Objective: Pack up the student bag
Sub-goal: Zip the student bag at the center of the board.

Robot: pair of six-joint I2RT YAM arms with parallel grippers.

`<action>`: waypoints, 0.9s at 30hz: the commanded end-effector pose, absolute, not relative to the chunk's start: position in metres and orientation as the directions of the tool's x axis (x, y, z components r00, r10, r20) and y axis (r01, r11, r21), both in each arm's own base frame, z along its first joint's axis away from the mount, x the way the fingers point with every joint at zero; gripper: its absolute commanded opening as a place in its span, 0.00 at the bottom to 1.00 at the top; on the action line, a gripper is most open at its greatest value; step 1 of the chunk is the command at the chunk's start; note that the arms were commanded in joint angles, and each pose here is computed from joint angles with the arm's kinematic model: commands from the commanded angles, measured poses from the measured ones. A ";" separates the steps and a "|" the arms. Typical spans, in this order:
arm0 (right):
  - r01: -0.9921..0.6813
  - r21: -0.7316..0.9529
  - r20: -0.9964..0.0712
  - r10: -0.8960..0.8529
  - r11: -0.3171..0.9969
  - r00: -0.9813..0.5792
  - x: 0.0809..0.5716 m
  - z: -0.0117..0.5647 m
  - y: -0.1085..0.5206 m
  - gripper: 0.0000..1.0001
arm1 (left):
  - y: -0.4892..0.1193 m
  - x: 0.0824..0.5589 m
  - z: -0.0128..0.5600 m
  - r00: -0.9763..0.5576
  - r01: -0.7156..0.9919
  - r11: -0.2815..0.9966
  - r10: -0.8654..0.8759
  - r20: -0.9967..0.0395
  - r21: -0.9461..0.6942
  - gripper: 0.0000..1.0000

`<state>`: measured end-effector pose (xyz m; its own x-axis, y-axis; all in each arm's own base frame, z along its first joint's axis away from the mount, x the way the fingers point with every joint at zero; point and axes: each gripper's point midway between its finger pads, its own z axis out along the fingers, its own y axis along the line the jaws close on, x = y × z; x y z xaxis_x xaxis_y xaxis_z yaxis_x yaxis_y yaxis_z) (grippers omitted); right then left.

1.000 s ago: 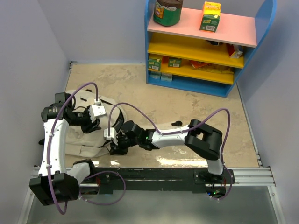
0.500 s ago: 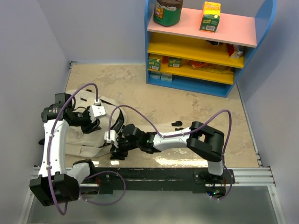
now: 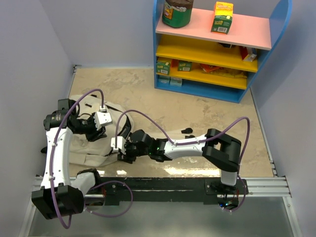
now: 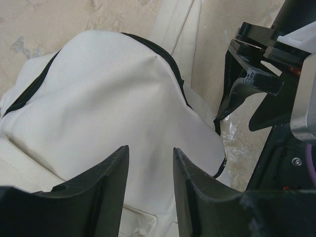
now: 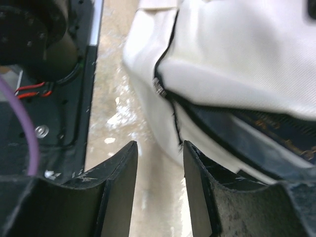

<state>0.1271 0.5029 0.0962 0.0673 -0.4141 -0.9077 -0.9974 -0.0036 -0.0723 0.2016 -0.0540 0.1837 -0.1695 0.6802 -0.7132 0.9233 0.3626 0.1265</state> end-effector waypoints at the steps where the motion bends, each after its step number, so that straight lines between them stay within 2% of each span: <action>1: -0.984 -0.176 -0.919 -0.363 0.023 0.156 0.144 0.121 0.524 0.44 | -0.056 0.205 0.188 -0.133 0.924 0.349 0.674 -0.726 0.155 0.45; 10: -0.985 -0.169 -0.912 -0.376 -0.015 0.162 0.145 0.107 0.541 0.39 | -0.055 0.206 0.187 -0.135 0.924 0.349 0.675 -0.725 0.154 0.45; 15: -0.989 -0.146 -0.914 -0.379 -0.015 0.141 0.143 0.104 0.539 0.23 | -0.055 0.206 0.187 -0.136 0.924 0.350 0.676 -0.724 0.154 0.45; 20: -0.991 -0.136 -0.924 -0.360 0.005 0.125 0.141 0.119 0.533 0.14 | -0.055 0.205 0.185 -0.138 0.926 0.347 0.678 -0.722 0.149 0.45; 24: -0.993 -0.117 -0.925 -0.367 0.021 0.102 0.140 0.121 0.526 0.01 | -0.053 0.201 0.182 -0.148 0.929 0.344 0.688 -0.711 0.139 0.45; 27: -0.995 -0.098 -0.931 -0.357 0.036 0.079 0.138 0.127 0.520 0.00 | -0.049 0.196 0.177 -0.151 0.933 0.332 0.712 -0.686 0.139 0.45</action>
